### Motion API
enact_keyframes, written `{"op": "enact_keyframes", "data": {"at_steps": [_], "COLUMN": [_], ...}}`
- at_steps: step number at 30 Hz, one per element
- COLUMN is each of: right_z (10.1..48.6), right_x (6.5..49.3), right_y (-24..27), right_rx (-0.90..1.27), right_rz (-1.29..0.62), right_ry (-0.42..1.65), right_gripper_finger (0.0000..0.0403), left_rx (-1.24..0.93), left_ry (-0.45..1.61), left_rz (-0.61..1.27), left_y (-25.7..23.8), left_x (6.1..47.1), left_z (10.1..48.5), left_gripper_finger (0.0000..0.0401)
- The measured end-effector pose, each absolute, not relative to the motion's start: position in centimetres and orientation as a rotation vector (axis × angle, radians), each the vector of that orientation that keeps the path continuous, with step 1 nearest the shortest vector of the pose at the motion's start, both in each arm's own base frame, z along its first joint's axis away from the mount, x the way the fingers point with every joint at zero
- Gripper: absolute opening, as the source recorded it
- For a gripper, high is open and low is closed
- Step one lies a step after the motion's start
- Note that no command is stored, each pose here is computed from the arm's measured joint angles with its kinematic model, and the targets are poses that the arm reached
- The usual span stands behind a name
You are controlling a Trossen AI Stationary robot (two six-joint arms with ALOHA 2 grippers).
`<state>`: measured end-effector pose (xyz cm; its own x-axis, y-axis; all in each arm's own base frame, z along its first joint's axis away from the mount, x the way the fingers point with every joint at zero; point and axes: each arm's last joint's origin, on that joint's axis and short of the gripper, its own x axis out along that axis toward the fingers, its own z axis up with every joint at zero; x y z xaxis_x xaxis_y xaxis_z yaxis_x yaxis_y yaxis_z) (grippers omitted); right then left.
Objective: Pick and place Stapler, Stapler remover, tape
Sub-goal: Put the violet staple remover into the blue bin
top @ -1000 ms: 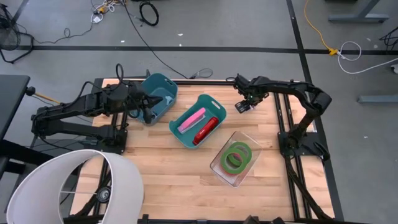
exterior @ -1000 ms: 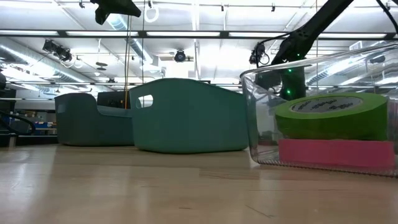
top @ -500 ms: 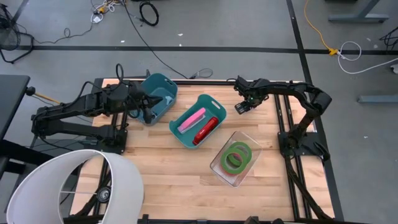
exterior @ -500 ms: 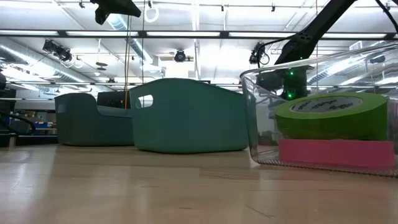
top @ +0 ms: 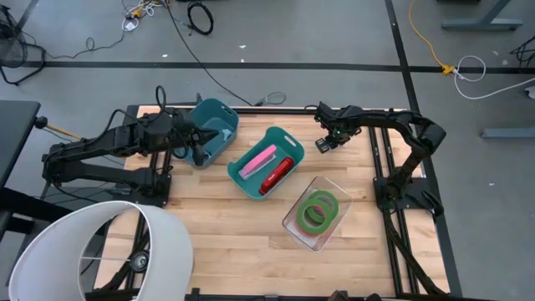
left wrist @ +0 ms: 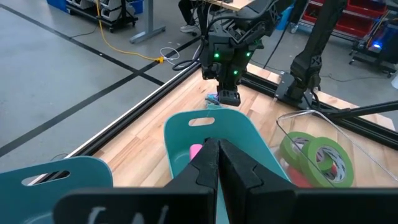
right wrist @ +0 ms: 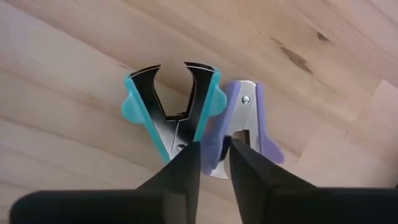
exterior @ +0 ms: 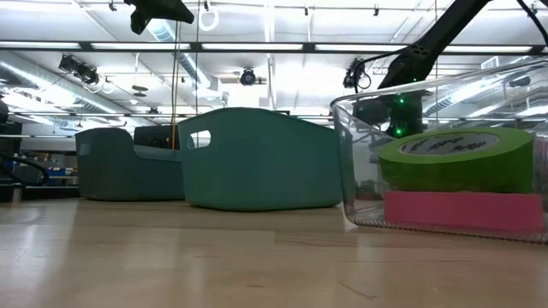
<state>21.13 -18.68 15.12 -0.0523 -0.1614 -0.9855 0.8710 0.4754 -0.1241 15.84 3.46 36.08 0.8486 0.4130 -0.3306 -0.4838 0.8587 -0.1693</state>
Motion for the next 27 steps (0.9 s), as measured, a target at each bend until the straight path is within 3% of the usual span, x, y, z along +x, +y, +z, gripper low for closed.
{"op": "enact_keyframes", "data": {"at_steps": [11, 27], "right_z": [15.13, 15.26], "right_x": [21.13, 21.1], "right_y": [-18.68, -18.67], "right_rx": [0.686, 0.683], "right_rz": [-0.957, -0.959], "right_ry": [1.366, 1.361], "right_gripper_finger": [0.0024, 0.0004], "left_rx": [-0.252, -0.252], "left_ry": [0.29, 0.29], "left_rz": [0.478, 0.478], "left_y": [3.45, 3.45], "left_x": [15.84, 15.84], "left_z": [36.08, 36.08], "left_gripper_finger": [0.0016, 0.0016]}}
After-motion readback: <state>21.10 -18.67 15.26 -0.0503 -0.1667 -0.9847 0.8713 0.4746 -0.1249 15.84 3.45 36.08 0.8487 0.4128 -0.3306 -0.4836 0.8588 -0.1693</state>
